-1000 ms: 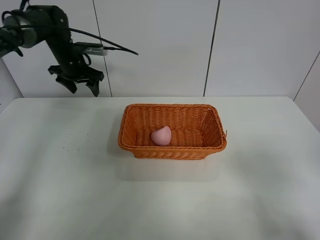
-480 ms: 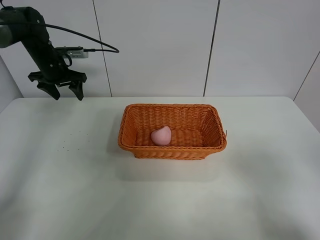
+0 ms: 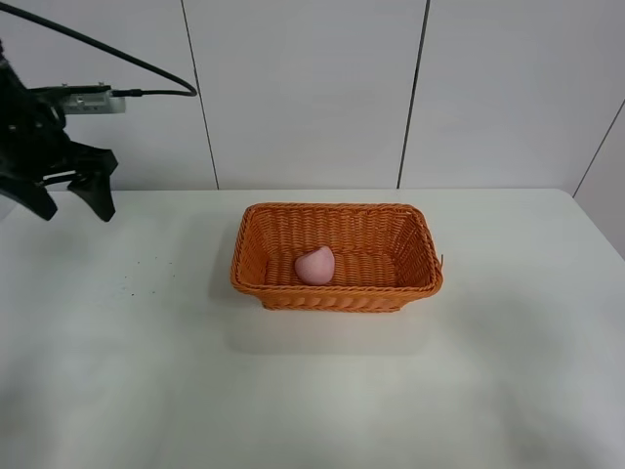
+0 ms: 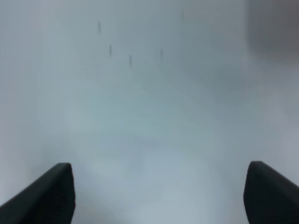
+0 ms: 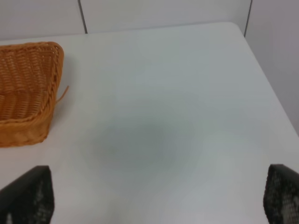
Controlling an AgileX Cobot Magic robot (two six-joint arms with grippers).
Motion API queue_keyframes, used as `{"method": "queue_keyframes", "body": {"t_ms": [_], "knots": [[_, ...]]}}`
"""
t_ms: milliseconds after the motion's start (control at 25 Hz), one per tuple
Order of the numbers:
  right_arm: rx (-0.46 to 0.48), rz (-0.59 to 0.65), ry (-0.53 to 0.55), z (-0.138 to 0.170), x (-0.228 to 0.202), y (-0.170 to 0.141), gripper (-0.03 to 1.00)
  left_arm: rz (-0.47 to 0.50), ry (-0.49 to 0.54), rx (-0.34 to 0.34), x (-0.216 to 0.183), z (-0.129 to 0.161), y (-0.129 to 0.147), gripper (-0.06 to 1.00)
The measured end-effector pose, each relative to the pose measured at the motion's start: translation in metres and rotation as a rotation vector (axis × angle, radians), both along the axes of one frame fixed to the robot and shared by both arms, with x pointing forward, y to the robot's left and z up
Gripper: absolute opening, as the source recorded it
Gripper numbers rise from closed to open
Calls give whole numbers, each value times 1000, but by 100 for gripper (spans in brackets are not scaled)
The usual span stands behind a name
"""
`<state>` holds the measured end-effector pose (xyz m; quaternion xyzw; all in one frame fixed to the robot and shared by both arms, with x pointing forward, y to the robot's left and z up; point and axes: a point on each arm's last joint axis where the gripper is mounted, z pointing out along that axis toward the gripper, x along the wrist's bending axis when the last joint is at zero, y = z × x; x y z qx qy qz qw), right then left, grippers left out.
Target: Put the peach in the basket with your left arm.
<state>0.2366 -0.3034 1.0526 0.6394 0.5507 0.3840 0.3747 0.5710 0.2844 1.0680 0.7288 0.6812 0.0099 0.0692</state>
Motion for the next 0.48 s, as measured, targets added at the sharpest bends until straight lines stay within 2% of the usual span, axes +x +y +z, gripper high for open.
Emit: {"method": "queue_keyframes", "body": {"t_ms": [280, 480], "knots": [[0, 0, 0, 0, 0, 0, 69, -1, 18, 1, -109, 2, 3, 84], [0, 0, 0, 0, 0, 0, 69, -3, 36, 2, -185, -24, 5, 84]]}}
